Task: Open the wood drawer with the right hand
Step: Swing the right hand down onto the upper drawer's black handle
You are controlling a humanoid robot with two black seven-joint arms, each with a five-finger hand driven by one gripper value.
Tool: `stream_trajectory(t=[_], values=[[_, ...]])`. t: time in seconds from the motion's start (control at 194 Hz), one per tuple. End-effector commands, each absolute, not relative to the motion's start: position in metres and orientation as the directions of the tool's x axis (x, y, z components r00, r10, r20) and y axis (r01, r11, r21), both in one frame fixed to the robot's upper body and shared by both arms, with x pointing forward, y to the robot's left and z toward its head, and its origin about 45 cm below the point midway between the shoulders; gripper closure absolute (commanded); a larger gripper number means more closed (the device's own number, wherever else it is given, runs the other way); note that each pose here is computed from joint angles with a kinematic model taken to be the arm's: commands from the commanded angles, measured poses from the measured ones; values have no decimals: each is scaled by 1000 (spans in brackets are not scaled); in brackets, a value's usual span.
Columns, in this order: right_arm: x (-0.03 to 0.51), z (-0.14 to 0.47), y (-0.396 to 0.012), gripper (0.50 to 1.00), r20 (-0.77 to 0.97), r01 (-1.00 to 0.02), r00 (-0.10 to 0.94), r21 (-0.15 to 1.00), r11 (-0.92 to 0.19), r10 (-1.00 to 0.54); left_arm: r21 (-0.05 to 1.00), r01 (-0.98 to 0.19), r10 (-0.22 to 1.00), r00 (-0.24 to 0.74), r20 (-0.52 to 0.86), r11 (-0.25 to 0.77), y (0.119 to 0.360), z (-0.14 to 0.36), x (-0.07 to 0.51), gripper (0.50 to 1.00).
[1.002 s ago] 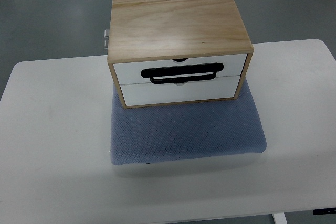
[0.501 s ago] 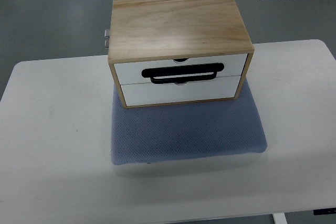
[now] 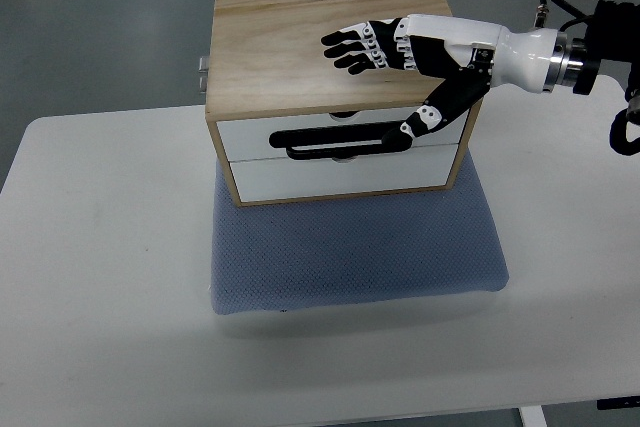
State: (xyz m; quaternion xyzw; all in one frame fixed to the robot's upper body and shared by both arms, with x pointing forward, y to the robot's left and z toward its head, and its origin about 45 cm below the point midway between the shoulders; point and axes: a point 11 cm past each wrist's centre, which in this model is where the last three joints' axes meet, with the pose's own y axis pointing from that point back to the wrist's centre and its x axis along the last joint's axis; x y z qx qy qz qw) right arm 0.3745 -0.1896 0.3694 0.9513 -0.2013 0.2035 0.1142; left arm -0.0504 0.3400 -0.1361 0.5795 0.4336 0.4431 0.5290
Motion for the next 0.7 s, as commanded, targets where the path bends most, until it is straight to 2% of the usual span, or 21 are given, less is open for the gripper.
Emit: stream_trajectory(t=[0.0,0.155,0.692], values=[[372,356,-186,558,424,-418,850,182,-890,-313,997,33,971,231,55,-64,340,-136,-50,500],[366,333,-183,556,404,-393,873,252,-884,-273,997,34,971,233,55,-64,340,-136,-50,500],[368,316,-186,556,458,-400,861,340,-851,-222,997,33,971,231,55,-64,340,-136,-50,500]])
